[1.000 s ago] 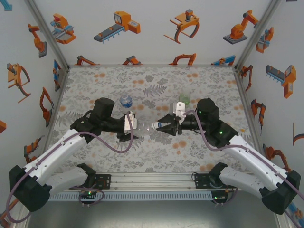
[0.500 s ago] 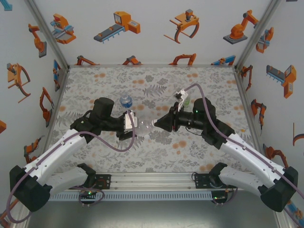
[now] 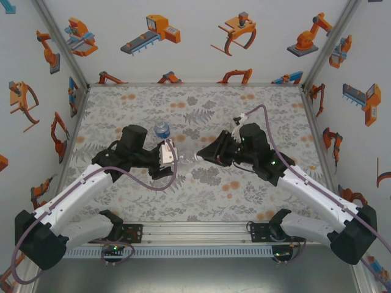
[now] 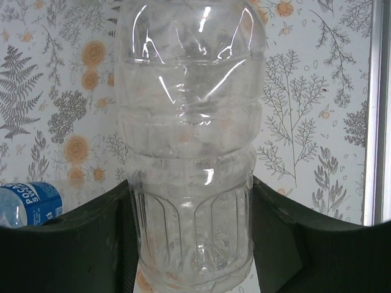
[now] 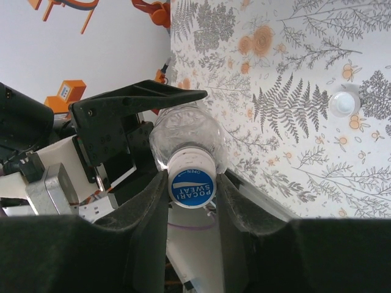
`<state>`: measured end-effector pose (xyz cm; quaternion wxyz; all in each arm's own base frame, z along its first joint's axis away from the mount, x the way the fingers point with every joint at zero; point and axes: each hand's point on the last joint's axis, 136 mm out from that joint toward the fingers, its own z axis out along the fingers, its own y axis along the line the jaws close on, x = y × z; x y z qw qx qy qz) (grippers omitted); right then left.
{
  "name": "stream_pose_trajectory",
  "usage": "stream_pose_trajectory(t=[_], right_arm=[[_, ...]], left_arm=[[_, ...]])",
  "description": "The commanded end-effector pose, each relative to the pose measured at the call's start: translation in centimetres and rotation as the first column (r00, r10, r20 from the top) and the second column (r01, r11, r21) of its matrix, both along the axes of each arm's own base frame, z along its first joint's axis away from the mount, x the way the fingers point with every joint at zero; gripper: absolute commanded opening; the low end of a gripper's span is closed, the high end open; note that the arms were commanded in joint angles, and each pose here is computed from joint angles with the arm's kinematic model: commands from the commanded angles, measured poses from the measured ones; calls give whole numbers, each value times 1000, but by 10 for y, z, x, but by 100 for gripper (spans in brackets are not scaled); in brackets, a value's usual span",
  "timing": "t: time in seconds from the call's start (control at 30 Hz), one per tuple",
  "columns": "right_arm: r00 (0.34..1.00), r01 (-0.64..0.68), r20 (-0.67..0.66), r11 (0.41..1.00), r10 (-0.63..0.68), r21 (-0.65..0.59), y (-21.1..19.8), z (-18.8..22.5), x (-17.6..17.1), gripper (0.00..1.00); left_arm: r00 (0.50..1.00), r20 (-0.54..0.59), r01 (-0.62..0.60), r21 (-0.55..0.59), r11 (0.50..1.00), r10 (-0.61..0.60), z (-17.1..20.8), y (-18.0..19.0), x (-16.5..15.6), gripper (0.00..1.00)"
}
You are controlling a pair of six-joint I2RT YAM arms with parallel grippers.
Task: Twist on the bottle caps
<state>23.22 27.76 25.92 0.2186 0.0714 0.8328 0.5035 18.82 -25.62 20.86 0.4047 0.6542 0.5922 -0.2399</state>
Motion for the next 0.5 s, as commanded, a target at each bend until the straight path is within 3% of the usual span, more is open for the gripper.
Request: stream_pose_trajectory(t=[0.0, 0.13, 0.2, 0.33, 0.47], right_arm=[[985, -47, 160, 996, 58, -73, -3, 24, 1, 46], [907, -95, 388, 978, 163, -187, -12, 52, -5, 50], [817, -122, 527, 964, 232, -235, -13, 69, -11, 51], [581, -157, 728, 927, 365, -339, -12, 90, -25, 52], [259, -286, 799, 833, 542, -473, 1, 89, -59, 53]], left_arm=[[997, 17, 78, -79, 994, -77, 18, -11, -10, 0], [997, 16, 83, -77, 994, -82, 18, -11, -12, 0], [996, 16, 93, -82, 992, -92, 19, -12, -13, 0], [993, 10, 116, -93, 989, -115, 20, -13, -17, 0], [989, 8, 146, -103, 984, -146, 22, -13, -24, 0]])
